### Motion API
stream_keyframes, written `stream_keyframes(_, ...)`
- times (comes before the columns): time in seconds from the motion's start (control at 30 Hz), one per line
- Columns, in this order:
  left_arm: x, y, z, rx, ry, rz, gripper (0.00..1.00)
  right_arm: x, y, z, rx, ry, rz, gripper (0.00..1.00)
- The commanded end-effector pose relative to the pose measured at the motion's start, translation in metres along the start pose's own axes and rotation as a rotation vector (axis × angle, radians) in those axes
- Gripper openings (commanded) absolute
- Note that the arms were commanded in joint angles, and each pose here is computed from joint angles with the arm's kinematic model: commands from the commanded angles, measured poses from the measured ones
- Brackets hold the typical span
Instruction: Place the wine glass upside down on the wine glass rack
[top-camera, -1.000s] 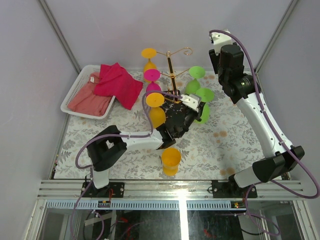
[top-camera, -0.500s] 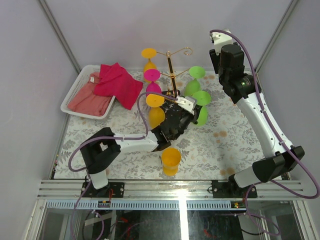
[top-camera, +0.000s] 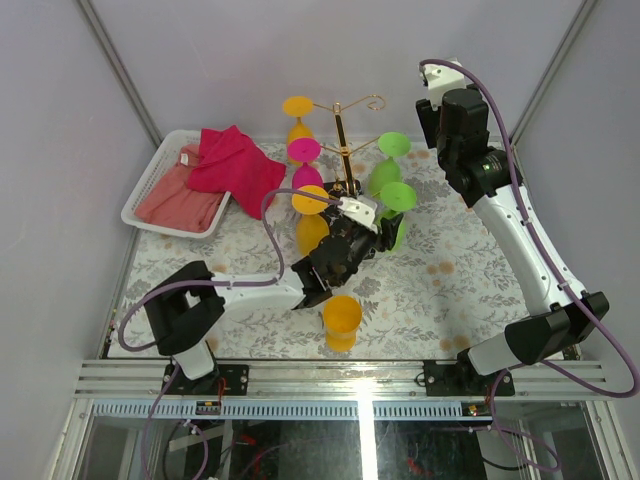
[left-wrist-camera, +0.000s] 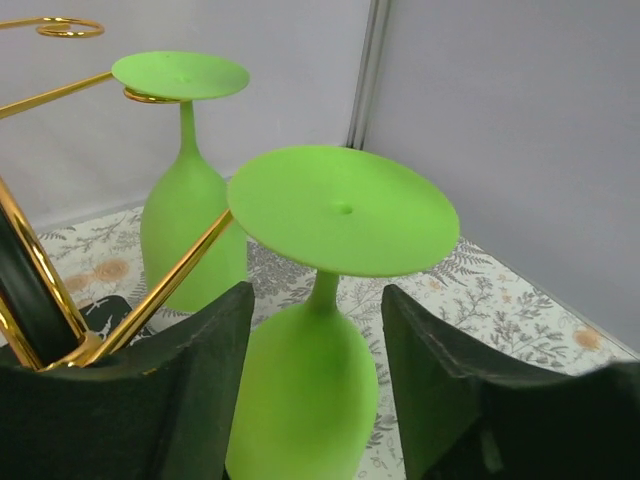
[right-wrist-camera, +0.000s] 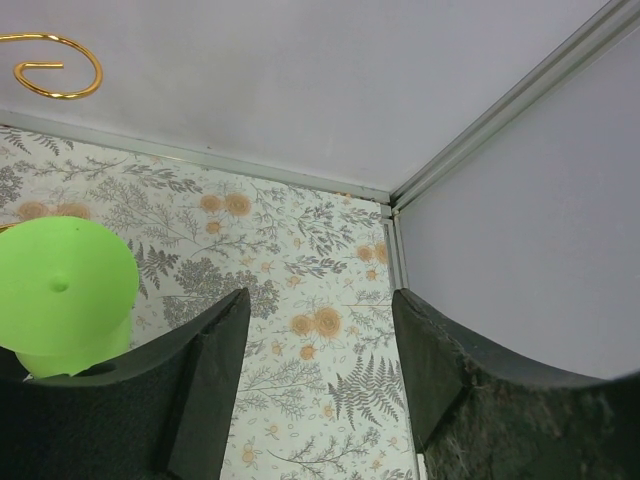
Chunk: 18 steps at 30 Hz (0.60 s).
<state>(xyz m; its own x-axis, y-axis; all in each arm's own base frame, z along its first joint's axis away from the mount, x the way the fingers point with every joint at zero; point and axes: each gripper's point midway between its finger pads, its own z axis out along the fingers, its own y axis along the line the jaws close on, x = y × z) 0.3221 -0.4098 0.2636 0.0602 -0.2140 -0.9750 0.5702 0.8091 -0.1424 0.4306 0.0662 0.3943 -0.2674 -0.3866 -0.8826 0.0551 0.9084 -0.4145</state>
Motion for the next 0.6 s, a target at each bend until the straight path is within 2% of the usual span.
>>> stream_keyframes(0.0,-0.017,0.007,-0.011,-0.032,-0.029,-0.014,0.56,-0.017,-0.010,-0.003,0.022,-0.050,0.035,0.66)
stream_keyframes(0.3,-0.025,-0.008,-0.032,0.065,0.034,0.010,0.60,-0.023,-0.008,-0.003,0.002,-0.041,0.060,0.66)
stream_keyframes(0.57,-0.028,-0.025,-0.064,0.196,0.173,0.019,0.60,-0.029,0.001,-0.011,-0.081,-0.016,0.097,0.68)
